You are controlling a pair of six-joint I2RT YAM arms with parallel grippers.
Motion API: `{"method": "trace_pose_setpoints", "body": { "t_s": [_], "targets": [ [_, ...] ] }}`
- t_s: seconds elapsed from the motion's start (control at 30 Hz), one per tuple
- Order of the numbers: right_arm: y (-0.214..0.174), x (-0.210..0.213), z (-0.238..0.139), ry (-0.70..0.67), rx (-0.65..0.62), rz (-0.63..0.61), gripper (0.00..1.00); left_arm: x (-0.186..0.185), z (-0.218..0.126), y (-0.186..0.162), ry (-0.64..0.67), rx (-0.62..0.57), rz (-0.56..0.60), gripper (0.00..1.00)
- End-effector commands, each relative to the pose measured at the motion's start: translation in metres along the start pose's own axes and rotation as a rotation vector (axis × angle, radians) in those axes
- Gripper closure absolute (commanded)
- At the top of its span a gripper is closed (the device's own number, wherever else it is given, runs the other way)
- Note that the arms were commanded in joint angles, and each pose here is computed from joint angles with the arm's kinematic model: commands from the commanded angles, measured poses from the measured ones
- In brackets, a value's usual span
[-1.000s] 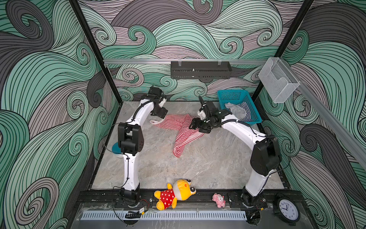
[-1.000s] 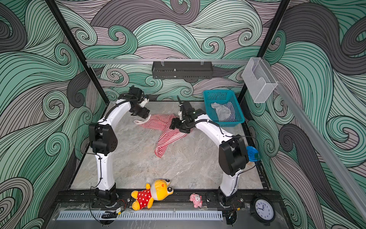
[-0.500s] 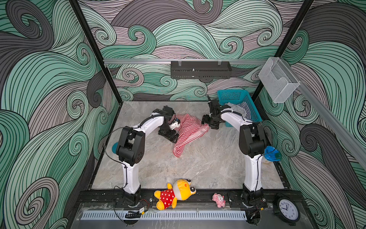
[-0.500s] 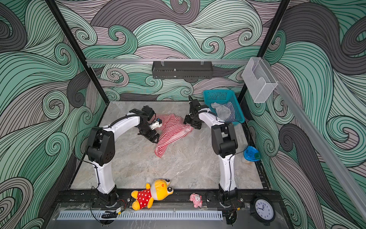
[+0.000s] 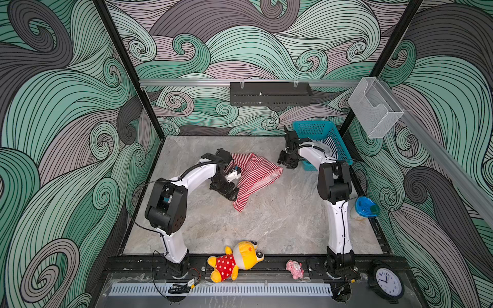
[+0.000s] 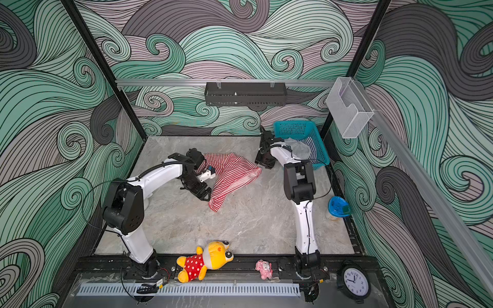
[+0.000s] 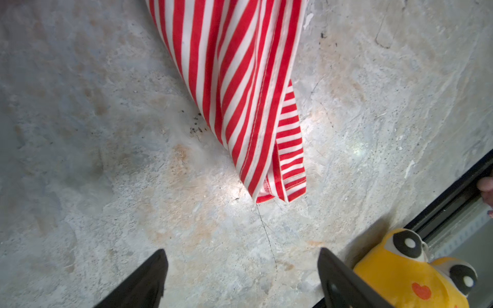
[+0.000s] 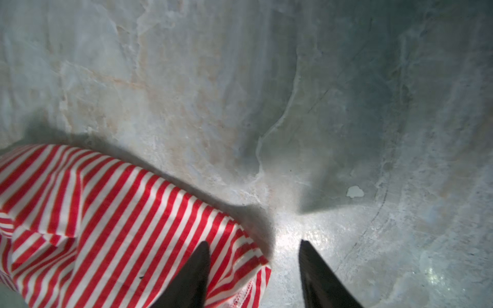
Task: Fold and stack the tank tops
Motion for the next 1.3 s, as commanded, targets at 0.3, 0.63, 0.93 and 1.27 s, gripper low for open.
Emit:
{"method": "trace_pose_setpoints", "body": {
  "t_s": [0.3, 0.63, 0.93, 1.27],
  "targets": [
    [-0.025, -0.011, 0.017, -0.071, 0.050, -0.011, 0.59, -0.007, 0.001, -0.010, 0.001, -0.003, -0.004, 0.09],
    [-0.022, -0.014, 0.024, -0.085, 0.039, -0.003, 0.77, -0.008, 0.006, -0.018, 0.010, 0.005, -0.013, 0.09],
    [-0.021, -0.008, 0.015, -0.056, 0.034, -0.016, 0.97, -0.009, 0.008, -0.020, 0.001, 0.005, -0.015, 0.09],
    [-0.032, 0.006, -0.038, -0.002, -0.026, -0.064, 1.00, -0.019, 0.014, -0.020, -0.055, 0.012, -0.012, 0.08]
  ]
}}
Point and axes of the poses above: each gripper's point midway between its finger pads, its own z axis out along the fingers, its own x axis along the line the jaws close on, y = z × x, the point moved 1 cm from there along -z, back along the fingers, and after that the axes turned 14 degrees about z, right-handed, at the moved point
